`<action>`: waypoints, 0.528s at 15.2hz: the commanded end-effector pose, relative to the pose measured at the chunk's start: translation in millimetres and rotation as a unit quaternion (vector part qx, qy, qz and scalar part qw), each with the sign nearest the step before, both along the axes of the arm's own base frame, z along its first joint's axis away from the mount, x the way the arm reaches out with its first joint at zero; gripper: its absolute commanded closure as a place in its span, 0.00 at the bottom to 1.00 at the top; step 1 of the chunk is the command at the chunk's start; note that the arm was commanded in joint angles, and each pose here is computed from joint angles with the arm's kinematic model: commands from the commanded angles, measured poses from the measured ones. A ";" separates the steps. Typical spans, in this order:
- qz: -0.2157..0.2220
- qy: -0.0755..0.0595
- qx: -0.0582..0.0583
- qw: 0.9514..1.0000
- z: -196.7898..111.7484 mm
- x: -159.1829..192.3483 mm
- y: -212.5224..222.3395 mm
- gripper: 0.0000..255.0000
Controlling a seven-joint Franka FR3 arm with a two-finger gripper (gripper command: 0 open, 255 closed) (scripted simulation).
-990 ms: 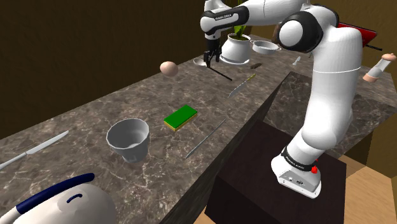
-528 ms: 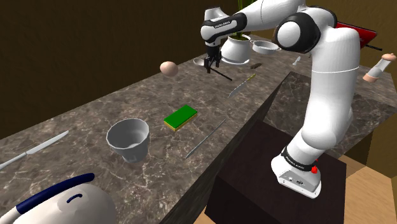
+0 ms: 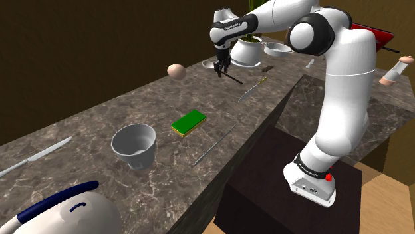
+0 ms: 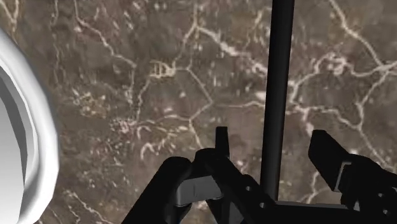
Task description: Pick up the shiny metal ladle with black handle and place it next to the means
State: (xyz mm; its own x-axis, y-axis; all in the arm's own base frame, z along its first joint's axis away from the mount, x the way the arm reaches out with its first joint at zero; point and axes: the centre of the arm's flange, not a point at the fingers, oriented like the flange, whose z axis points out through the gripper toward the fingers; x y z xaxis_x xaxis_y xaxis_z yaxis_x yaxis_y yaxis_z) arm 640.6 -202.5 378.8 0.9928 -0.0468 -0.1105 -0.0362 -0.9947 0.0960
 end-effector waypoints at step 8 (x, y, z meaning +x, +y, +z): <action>0.000 0.000 0.000 1.000 0.7 -0.5 0.9 1.00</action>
State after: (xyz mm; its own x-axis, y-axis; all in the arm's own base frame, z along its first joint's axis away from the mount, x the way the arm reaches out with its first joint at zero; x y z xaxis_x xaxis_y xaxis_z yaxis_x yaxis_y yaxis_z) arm 640.4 -201.4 380.0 0.9929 -0.0464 -0.1093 -0.0359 -0.9947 0.0961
